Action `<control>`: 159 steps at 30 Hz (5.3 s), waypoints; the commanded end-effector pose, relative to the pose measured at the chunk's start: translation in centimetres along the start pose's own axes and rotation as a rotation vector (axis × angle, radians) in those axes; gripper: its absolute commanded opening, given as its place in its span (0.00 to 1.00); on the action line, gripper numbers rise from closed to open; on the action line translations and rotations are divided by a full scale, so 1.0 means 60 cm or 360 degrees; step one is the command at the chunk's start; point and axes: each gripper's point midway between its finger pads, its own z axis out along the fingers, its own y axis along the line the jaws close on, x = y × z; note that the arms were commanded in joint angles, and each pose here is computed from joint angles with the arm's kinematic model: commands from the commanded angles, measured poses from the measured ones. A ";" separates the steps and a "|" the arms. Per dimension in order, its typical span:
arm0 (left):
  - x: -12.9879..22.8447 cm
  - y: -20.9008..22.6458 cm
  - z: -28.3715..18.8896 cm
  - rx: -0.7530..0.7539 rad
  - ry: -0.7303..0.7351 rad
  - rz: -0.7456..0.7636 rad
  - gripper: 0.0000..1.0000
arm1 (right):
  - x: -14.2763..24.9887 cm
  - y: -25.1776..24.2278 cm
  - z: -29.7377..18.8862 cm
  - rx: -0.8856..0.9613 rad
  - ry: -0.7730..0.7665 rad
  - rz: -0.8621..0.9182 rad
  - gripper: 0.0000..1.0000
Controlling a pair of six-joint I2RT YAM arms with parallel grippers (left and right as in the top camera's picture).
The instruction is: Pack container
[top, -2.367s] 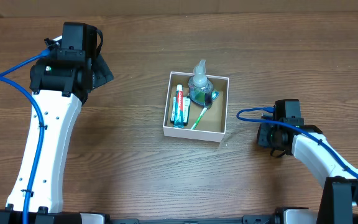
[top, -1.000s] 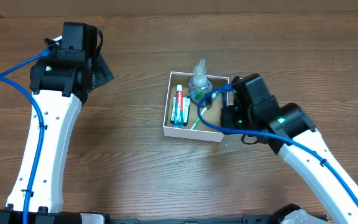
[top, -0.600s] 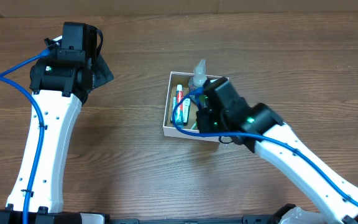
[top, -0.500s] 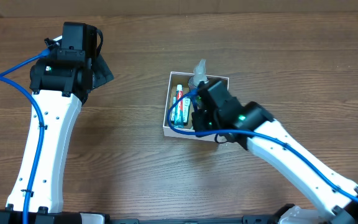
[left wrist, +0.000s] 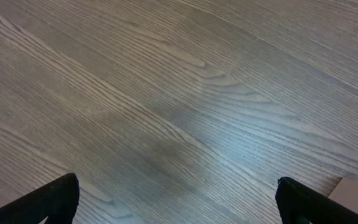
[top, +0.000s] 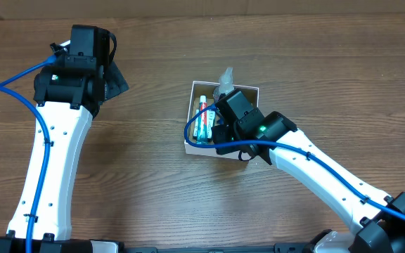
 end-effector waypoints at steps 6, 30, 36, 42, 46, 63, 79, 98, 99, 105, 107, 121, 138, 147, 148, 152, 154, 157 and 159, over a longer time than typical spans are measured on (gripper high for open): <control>-0.005 -0.001 -0.006 0.0012 -0.0022 0.0023 1.00 | -0.030 -0.045 -0.076 0.0194 -0.0219 0.0089 0.54; -0.005 -0.001 -0.006 0.0012 -0.0022 0.0023 1.00 | -0.026 -0.206 -0.293 0.0357 -0.0699 0.0481 1.00; -0.005 -0.001 -0.006 0.0012 -0.0022 0.0023 1.00 | -0.026 -0.206 -0.293 0.0357 -0.0697 0.0481 1.00; -0.005 -0.001 -0.006 0.0012 -0.0022 0.0023 1.00 | -0.026 -0.206 -0.292 0.0358 -0.0697 0.0481 1.00; -0.005 -0.001 -0.006 0.0012 -0.0022 0.0023 1.00 | -0.027 -0.212 -0.300 0.0386 -0.0727 0.0479 1.00; -0.005 -0.001 -0.006 0.0012 -0.0022 0.0023 1.00 | -0.013 -0.171 -0.867 -0.0004 -0.2907 0.0524 1.00; -0.005 -0.001 -0.006 0.0012 -0.0022 0.0023 1.00 | 0.116 -0.128 -0.823 0.0372 -0.2966 -0.0081 1.00; -0.005 -0.001 -0.006 0.0012 -0.0022 0.0023 1.00 | 0.079 -0.222 -0.455 0.0296 -0.2416 -0.0007 1.00; -0.005 -0.001 -0.006 0.0012 -0.0022 0.0023 1.00 | 0.078 -0.226 -0.443 0.0297 -0.2393 0.0000 1.00; -0.005 -0.001 -0.006 0.0012 -0.0022 0.0023 1.00 | 0.077 -0.248 -0.370 0.0300 -0.2262 0.0038 1.00; -0.005 -0.001 -0.006 0.0012 -0.0022 0.0023 1.00 | 0.077 -0.253 -0.352 0.0300 -0.2230 0.0047 1.00; -0.005 -0.001 -0.006 0.0012 -0.0022 0.0023 1.00 | 0.085 -0.277 -0.269 0.0312 -0.2111 0.0081 1.00; -0.005 -0.001 -0.006 0.0012 -0.0022 0.0023 1.00 | 0.098 -0.300 -0.218 0.0364 -0.2002 0.0151 1.00; -0.005 -0.001 -0.006 0.0012 -0.0022 0.0023 1.00 | 0.104 -0.303 -0.201 0.0360 -0.1930 0.0165 1.00; -0.005 -0.001 -0.006 0.0012 -0.0022 0.0023 1.00 | 0.104 -0.303 -0.201 0.0360 -0.1930 0.0165 1.00; -0.005 -0.001 -0.006 0.0012 -0.0022 0.0023 1.00 | 0.104 -0.303 -0.201 0.0360 -0.1930 0.0165 1.00; -0.005 -0.001 -0.006 0.0012 -0.0022 0.0023 1.00 | 0.104 -0.303 -0.201 0.0360 -0.1930 0.0165 1.00; -0.005 -0.001 -0.006 0.0012 -0.0022 0.0023 1.00 | 0.104 -0.303 -0.201 0.0360 -0.1930 0.0165 1.00; -0.006 -0.001 -0.006 0.0012 -0.0022 0.0023 1.00 | 0.104 -0.303 -0.201 0.0360 -0.1930 0.0165 1.00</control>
